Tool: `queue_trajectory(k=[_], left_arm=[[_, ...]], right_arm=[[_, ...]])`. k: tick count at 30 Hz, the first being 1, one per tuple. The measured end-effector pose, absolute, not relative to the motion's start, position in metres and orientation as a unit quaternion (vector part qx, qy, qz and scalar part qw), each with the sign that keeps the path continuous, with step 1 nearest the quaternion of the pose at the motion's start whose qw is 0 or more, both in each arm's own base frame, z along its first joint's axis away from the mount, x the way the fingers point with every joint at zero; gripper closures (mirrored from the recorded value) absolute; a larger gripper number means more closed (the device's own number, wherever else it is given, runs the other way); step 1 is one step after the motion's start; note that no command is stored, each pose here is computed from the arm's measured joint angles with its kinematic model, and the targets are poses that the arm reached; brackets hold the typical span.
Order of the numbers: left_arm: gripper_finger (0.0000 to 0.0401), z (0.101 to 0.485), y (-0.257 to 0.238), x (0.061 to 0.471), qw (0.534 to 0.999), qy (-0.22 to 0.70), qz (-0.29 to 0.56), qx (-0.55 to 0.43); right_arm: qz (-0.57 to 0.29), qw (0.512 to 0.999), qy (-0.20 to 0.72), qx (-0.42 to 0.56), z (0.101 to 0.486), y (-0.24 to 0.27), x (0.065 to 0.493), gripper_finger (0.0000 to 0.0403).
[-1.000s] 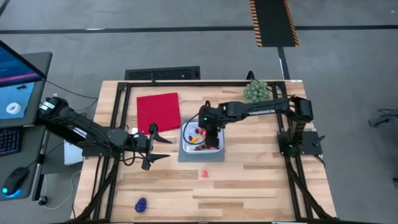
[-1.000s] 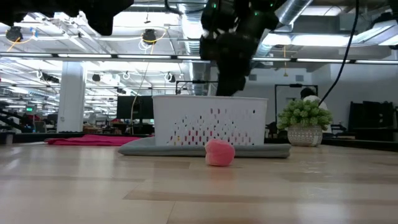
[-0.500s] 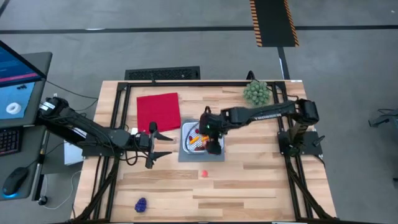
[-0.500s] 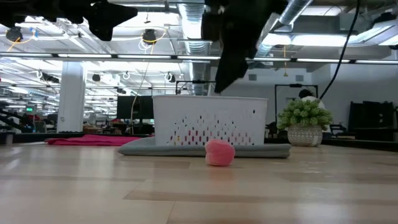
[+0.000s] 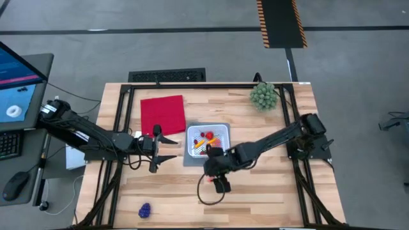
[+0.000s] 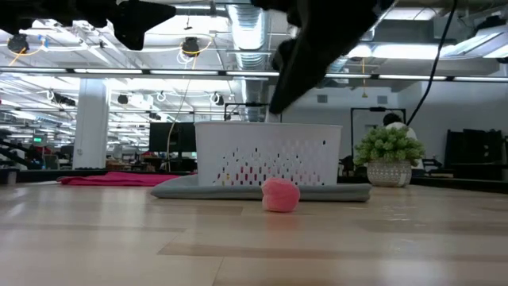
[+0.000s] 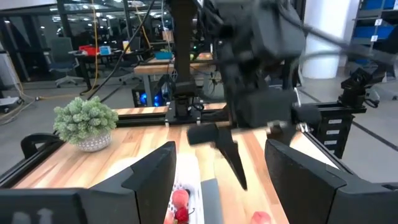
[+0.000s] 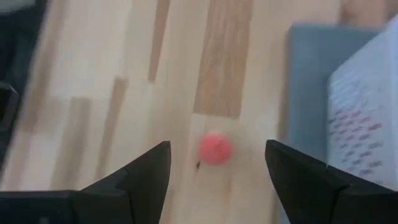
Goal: Pick and placing Produce into tupperware
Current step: Put the peach into the white basket
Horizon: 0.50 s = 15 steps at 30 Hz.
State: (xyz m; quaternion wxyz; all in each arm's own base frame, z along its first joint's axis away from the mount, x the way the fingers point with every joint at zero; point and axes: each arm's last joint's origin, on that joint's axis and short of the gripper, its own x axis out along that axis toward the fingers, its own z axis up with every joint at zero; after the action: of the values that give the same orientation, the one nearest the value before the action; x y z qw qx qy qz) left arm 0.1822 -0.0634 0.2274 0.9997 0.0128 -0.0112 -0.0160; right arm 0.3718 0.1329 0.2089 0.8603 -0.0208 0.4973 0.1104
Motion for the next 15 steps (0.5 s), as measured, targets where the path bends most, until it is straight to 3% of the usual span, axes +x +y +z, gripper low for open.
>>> queue_trajectory(k=[15], left_arm=[[0.0163, 0.229, -0.064, 0.182, 0.999, -0.018, -0.025, 0.013]], right_arm=[[0.100, 0.842, 0.529, -0.038, 0.160, 0.134, 0.388, 0.0117]])
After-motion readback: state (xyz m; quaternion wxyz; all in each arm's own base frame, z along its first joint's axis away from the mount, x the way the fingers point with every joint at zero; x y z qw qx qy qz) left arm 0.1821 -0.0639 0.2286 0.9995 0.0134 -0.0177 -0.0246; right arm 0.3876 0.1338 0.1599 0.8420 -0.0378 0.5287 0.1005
